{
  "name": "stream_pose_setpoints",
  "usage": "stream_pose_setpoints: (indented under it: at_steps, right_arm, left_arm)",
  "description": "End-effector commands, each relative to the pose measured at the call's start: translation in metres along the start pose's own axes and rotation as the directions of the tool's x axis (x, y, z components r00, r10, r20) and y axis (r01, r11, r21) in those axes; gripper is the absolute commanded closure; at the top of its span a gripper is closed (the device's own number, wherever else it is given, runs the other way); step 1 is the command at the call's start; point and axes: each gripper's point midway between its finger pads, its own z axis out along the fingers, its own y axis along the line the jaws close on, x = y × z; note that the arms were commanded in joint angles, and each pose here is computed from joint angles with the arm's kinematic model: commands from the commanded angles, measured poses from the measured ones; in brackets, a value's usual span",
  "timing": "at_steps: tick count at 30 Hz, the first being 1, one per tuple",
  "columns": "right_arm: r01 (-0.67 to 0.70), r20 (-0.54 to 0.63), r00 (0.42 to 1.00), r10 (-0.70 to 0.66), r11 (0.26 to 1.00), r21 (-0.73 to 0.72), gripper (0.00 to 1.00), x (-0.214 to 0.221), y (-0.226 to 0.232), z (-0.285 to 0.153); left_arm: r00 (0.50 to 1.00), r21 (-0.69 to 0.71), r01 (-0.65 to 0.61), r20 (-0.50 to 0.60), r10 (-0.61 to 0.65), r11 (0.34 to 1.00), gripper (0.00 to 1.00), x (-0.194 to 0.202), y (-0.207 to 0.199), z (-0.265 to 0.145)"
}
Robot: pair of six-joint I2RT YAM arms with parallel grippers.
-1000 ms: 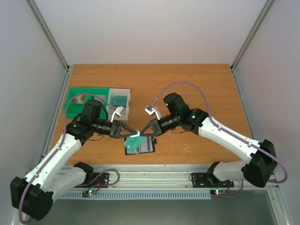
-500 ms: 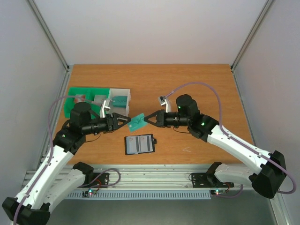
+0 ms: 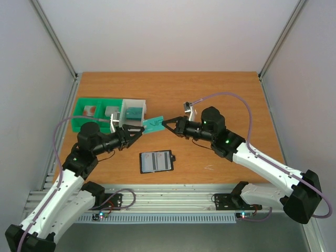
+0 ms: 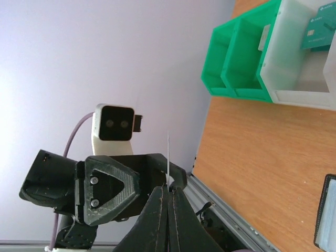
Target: Take the credit cards out of the card holder
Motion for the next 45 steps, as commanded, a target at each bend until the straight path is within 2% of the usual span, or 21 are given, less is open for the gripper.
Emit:
stream_pose_setpoints:
  at_steps: [1, 4, 7, 9, 11, 15, 19, 25, 32, 35, 40, 43, 44, 45]
  right_arm:
    - [-0.031, 0.055, 0.998, 0.033, 0.999, -0.029, 0.99, -0.009, 0.003, -0.001]
    - [-0.036, 0.038, 0.999, 0.037, 0.999, -0.026, 0.99, -0.007, 0.002, 0.0]
    - [-0.059, 0.033, 0.998, 0.06, 0.998, -0.027, 0.99, -0.004, -0.003, 0.001]
    - [-0.066, 0.037, 0.997, 0.067, 0.997, -0.027, 0.99, -0.004, -0.005, 0.001]
    - [-0.065, 0.043, 0.997, 0.067, 0.997, -0.03, 0.99, -0.004, -0.004, 0.0]
    - [-0.06, 0.045, 0.997, 0.062, 0.998, -0.034, 0.99, -0.005, -0.002, 0.0]
    - [-0.059, 0.042, 0.997, 0.06, 0.998, -0.036, 0.99, -0.006, -0.002, 0.001]
    - [-0.069, 0.024, 0.997, 0.07, 0.997, -0.028, 0.99, -0.002, -0.006, 0.003]
    - [-0.069, 0.016, 0.997, 0.069, 0.998, -0.005, 0.95, 0.003, -0.014, 0.003]
    - [-0.068, 0.011, 0.998, 0.068, 0.998, 0.013, 0.85, 0.006, -0.021, 0.002]
    - [-0.049, 0.006, 0.999, 0.048, 0.996, 0.075, 0.57, 0.012, -0.035, -0.007]
    - [-0.029, -0.004, 1.0, 0.03, 0.993, 0.116, 0.23, 0.017, -0.04, -0.014]
    - [-0.02, -0.004, 1.0, 0.021, 0.992, 0.127, 0.07, 0.018, -0.041, -0.017]
    - [-0.008, -0.005, 1.0, 0.009, 0.991, 0.132, 0.02, 0.019, -0.041, -0.02]
  left_arm:
    - [0.999, 0.092, -0.004, 0.044, 0.0, 0.996, 0.56, -0.01, -0.021, 0.0]
    - [0.999, 0.092, 0.002, 0.043, -0.006, 0.996, 0.64, -0.01, -0.019, 0.002]
    - [0.999, 0.092, 0.008, 0.049, -0.012, 0.996, 0.67, -0.012, -0.018, 0.003]
    - [0.999, 0.086, 0.014, 0.044, -0.018, 0.996, 0.66, -0.012, -0.016, 0.004]
    - [0.999, 0.077, 0.024, 0.038, -0.027, 0.997, 0.6, -0.011, -0.011, 0.006]
    - [0.998, 0.093, 0.021, 0.049, -0.025, 0.995, 0.59, -0.013, -0.012, 0.007]
    - [0.998, 0.091, 0.026, 0.05, -0.031, 0.996, 0.68, -0.014, -0.011, 0.007]
    - [0.998, 0.101, 0.018, 0.053, -0.023, 0.995, 0.98, -0.015, -0.013, 0.008]
    - [0.999, 0.101, -0.004, 0.035, 0.001, 0.995, 1.0, -0.013, -0.012, 0.011]
    - [0.999, 0.096, -0.012, 0.031, 0.009, 0.995, 1.0, -0.012, -0.011, 0.011]
    - [0.999, 0.041, -0.046, 0.008, 0.045, 0.998, 1.0, -0.012, -0.006, 0.013]
    - [0.997, -0.024, -0.073, -0.003, 0.073, 0.997, 1.0, -0.017, 0.002, 0.015]
    - [0.997, -0.039, -0.082, -0.008, 0.081, 0.996, 1.0, -0.02, 0.004, 0.015]
    - [0.995, -0.046, -0.099, -0.019, 0.098, 0.994, 1.0, -0.022, 0.004, 0.016]
